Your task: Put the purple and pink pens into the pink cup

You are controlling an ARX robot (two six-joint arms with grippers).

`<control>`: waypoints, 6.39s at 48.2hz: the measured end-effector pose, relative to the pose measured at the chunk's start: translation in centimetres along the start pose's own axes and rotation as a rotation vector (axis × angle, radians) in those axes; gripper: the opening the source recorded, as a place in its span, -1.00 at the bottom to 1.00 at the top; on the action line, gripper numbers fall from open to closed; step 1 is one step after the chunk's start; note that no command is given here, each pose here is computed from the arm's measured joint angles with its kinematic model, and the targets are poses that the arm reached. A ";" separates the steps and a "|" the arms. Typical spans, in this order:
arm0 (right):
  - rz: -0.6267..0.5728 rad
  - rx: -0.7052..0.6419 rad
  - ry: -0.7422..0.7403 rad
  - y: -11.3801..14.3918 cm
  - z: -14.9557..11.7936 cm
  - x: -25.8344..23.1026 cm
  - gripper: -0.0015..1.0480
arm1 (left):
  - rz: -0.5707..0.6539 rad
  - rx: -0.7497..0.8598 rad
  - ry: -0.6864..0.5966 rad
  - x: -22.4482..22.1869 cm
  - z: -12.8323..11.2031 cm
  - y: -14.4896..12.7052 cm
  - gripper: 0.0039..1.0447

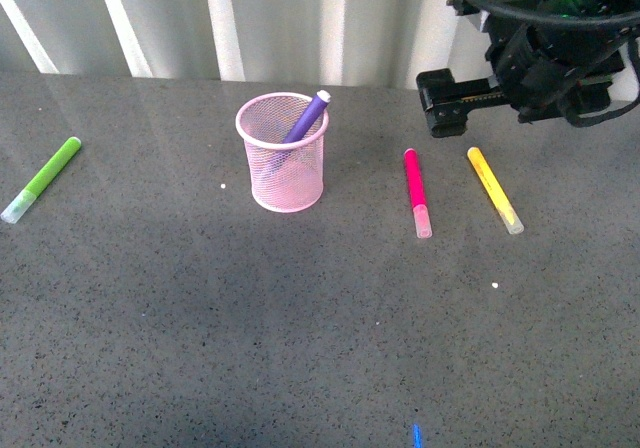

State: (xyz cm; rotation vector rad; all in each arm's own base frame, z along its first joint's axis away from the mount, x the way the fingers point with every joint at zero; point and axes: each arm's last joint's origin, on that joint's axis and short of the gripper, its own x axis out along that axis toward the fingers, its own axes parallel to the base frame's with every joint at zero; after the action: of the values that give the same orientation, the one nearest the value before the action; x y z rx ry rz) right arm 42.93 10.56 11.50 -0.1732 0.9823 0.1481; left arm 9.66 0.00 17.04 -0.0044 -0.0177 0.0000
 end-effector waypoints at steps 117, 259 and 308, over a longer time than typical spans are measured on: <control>0.493 -0.033 -1.001 9.1 3.4 -4.4 -0.79 | 0.000 0.000 0.000 0.0 0.0 0.0 0.88; -0.134 0.154 -1.031 -3.6 -8.4 -26.9 0.58 | 0.000 0.000 0.000 0.0 0.0 0.0 0.88; -0.150 0.163 -0.975 -4.9 -22.3 -22.6 -0.93 | 0.000 0.000 -0.001 0.0 0.0 0.0 0.88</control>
State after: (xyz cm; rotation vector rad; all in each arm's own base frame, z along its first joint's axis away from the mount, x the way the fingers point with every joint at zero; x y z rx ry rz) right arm 13.49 0.03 18.64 -0.0105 0.0067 0.0027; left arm 9.65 0.00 17.05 -0.0048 -0.0189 0.0003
